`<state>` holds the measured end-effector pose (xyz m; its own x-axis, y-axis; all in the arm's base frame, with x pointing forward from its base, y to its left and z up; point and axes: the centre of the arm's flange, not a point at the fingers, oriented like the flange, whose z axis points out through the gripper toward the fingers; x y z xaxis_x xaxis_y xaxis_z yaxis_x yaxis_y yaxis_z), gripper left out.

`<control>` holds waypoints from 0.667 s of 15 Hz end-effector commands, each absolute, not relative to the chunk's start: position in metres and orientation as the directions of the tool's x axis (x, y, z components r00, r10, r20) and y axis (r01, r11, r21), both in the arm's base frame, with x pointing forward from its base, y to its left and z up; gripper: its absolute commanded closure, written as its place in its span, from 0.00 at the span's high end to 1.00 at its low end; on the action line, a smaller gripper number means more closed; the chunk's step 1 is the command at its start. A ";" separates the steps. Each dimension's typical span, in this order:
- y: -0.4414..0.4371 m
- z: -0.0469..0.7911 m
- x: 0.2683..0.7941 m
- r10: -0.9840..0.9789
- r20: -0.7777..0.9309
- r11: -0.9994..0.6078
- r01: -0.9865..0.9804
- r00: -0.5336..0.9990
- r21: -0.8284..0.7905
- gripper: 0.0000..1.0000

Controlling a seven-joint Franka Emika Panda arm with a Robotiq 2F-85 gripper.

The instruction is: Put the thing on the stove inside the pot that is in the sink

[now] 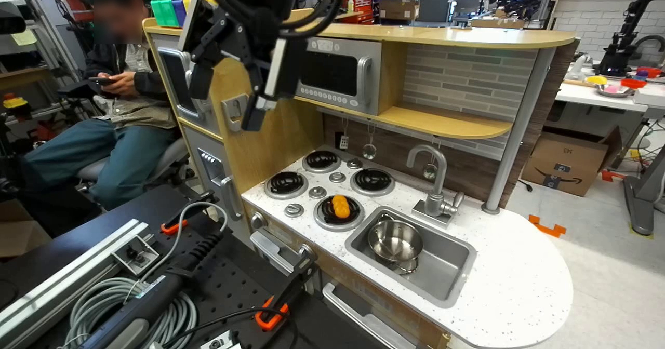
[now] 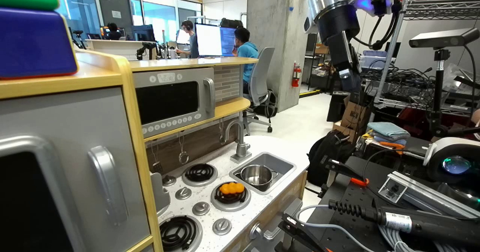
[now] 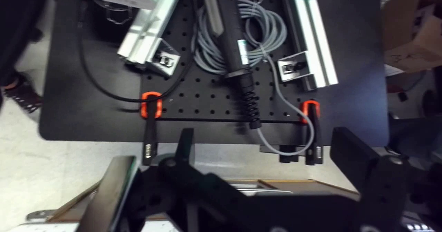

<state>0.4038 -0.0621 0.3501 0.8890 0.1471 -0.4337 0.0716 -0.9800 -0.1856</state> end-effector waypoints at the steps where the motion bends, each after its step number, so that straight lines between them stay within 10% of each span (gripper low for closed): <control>1: -0.022 0.324 0.403 0.134 -0.381 -0.934 -0.011 0.915 -0.356 1.00; 10: 0.033 0.224 0.519 -0.198 -0.088 -0.766 -0.210 0.976 -0.607 1.00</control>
<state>0.4698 0.0232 0.2558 0.9761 -0.1201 -0.1809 -0.2010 -0.8148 -0.5438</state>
